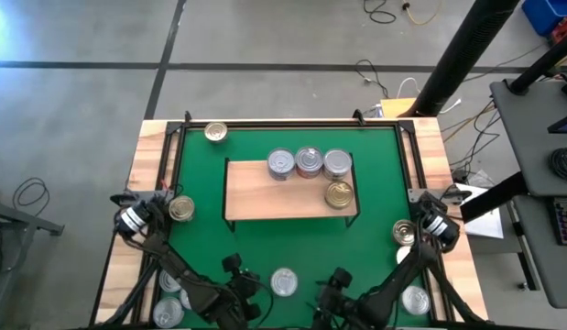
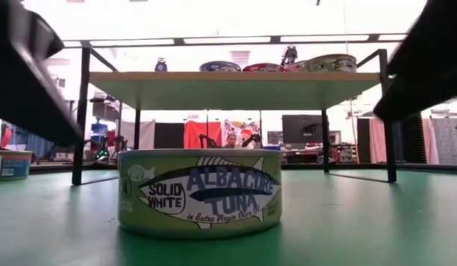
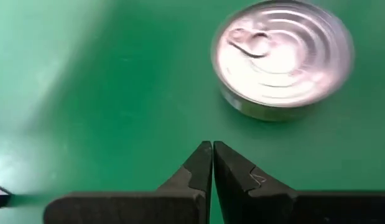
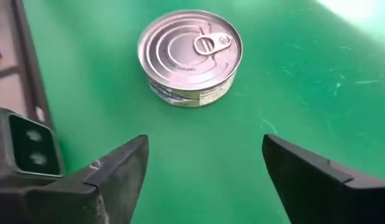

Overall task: Stack canned seafood by type on shelf
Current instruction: Stack the green tuna can on top of the green tuna can on the shelf

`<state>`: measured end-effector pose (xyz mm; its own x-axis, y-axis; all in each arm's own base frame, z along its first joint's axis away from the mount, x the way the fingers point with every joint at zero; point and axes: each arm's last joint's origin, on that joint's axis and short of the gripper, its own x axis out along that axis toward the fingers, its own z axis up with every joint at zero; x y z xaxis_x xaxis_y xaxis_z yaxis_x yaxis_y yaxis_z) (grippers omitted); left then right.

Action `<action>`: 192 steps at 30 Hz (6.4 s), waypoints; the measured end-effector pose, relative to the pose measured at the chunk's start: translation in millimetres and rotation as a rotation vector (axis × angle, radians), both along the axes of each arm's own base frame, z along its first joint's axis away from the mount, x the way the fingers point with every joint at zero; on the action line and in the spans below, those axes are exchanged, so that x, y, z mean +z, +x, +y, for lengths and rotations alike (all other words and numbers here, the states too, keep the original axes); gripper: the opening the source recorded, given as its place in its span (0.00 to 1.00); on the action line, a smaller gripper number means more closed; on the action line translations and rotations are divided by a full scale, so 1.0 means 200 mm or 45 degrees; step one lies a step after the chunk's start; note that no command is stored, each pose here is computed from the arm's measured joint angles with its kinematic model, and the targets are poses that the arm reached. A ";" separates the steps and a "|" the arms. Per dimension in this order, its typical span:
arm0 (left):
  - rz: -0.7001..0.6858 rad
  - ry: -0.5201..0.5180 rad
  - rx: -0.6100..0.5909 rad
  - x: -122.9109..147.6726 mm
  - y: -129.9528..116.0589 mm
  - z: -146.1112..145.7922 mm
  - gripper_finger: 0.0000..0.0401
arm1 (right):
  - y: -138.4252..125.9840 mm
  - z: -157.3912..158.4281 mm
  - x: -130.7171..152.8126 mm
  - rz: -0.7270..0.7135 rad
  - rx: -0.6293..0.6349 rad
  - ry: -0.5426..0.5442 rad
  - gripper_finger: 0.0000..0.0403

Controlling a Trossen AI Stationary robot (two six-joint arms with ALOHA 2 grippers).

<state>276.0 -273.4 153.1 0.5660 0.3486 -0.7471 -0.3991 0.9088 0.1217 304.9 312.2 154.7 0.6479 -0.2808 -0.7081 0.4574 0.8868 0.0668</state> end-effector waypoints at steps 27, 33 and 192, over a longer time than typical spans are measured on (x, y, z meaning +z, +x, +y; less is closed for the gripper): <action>-0.150 -0.174 -0.004 -0.14 0.09 0.05 0.00 | 0.38 -0.25 -0.10 0.096 0.300 -0.182 0.99; -0.112 -0.166 -0.051 -0.17 0.15 0.09 0.00 | 0.42 -0.33 -0.10 0.129 0.297 -0.155 0.99; -0.338 -0.055 -0.563 0.97 0.07 0.57 0.00 | -0.36 -0.90 0.97 0.099 -0.173 -0.081 0.90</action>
